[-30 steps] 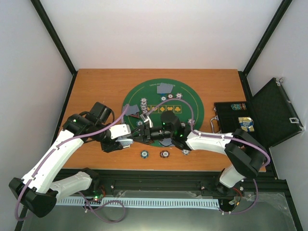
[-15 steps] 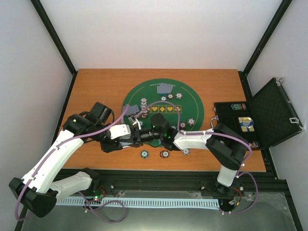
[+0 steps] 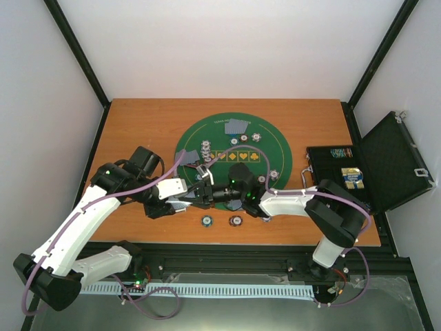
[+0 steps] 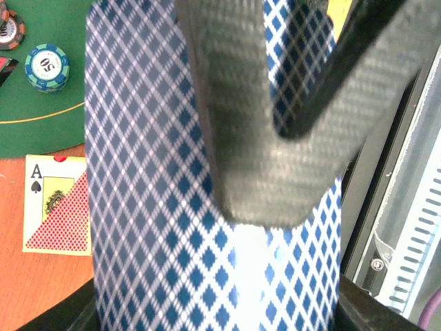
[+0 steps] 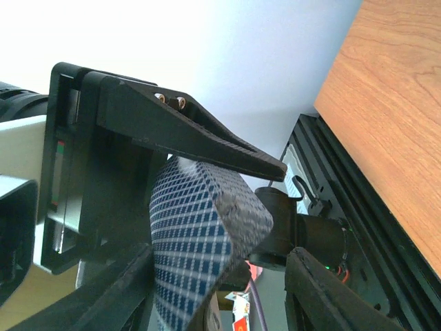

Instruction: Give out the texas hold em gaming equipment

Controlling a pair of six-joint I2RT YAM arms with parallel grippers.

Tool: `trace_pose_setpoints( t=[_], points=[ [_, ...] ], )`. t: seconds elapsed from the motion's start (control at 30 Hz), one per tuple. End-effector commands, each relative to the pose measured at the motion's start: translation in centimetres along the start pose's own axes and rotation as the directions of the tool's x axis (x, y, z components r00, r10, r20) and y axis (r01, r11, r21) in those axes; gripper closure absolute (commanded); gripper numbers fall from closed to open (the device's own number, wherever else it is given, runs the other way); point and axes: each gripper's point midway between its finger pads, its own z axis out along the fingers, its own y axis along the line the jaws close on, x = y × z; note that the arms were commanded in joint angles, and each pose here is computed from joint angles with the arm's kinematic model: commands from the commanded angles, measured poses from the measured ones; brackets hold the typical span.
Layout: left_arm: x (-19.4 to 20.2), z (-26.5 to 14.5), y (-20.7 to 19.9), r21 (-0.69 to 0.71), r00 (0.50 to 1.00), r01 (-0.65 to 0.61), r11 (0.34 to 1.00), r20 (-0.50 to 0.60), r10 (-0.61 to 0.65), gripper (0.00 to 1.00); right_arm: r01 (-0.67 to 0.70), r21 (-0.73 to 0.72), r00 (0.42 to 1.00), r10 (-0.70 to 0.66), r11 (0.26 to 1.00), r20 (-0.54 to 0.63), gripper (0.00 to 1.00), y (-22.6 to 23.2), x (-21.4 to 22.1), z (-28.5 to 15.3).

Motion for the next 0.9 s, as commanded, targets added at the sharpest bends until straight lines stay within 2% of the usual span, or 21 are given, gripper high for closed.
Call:
trace_pose_setpoints(
  t=[0.0, 0.27, 0.57, 0.77, 0.87],
  points=[
    [-1.6, -1.7, -0.4, -0.008, 0.996, -0.044, 0.999, 0.072, 0.044, 0.8, -0.065, 0.119, 0.997, 0.061, 0.991, 0.037, 0.5, -3.1, 0.0, -1.6],
    [-1.5, -1.7, -0.3, -0.012, 0.997, -0.046, 0.999, 0.069, 0.046, 0.8, -0.028, 0.145, 0.998, 0.02, 0.989, 0.054, 0.56, -1.7, -0.1, -2.7],
    [-1.4, -1.6, -0.3, -0.009, 0.997, -0.046, 0.999, 0.066, 0.047, 0.8, 0.015, 0.14, 0.995, -0.029, 0.99, 0.099, 0.86, 0.7, -0.9, -4.0],
    [-1.1, -1.5, -0.4, -0.013, 0.998, -0.045, 0.999, 0.053, 0.046, 0.8, 0.025, 0.189, 0.99, -0.051, 0.982, 0.134, 0.95, 0.8, -1.9, -6.6],
    [-0.8, -1.4, -0.2, -0.02, 0.998, -0.043, 0.999, 0.042, 0.044, 0.8, 0.038, 0.29, 0.986, -0.084, 0.956, 0.147, 0.97, 0.0, -3.2, -9.0]
  ],
)
